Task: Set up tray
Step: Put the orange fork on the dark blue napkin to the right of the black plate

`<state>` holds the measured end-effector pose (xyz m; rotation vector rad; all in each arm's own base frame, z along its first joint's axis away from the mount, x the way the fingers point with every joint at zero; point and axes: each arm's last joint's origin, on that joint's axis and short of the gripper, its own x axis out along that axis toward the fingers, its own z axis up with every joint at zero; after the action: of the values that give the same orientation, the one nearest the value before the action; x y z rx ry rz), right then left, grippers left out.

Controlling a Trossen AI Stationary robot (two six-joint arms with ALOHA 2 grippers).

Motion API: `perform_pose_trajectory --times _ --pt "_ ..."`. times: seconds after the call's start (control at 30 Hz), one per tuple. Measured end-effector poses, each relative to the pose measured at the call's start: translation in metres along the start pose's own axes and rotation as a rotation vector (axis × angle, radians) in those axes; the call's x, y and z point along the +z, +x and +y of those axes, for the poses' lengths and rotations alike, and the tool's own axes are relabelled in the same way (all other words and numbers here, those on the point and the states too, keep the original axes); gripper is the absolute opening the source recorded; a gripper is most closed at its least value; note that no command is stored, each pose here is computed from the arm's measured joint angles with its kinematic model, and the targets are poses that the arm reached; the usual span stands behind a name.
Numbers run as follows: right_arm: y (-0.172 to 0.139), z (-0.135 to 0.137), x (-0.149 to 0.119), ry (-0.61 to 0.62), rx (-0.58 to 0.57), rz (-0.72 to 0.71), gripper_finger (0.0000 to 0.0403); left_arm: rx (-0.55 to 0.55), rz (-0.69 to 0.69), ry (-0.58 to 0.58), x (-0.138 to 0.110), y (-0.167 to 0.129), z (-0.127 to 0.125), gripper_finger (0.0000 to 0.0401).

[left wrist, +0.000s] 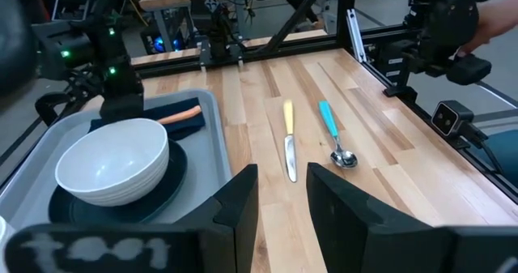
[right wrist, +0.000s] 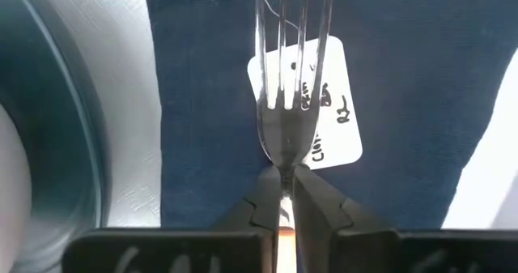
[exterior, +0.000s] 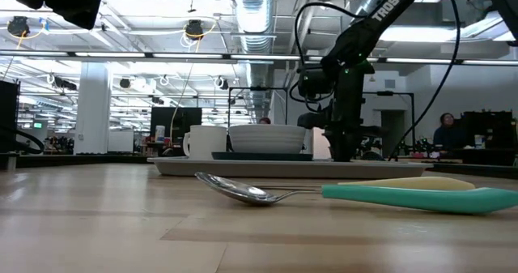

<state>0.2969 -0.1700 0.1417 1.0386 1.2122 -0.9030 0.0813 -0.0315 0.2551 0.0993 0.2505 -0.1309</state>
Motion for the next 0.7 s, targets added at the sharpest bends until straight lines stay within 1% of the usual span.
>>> perform_pose_trajectory --times 0.4,0.7 --pt "-0.0015 -0.0006 0.0012 0.006 0.011 -0.003 0.0029 0.000 -0.001 0.000 0.0001 0.0000 0.0000 0.0096" --pt "-0.0014 -0.0006 0.0008 -0.003 0.013 0.002 0.0080 0.000 -0.001 0.000 0.0001 0.0000 0.0000 0.0096"
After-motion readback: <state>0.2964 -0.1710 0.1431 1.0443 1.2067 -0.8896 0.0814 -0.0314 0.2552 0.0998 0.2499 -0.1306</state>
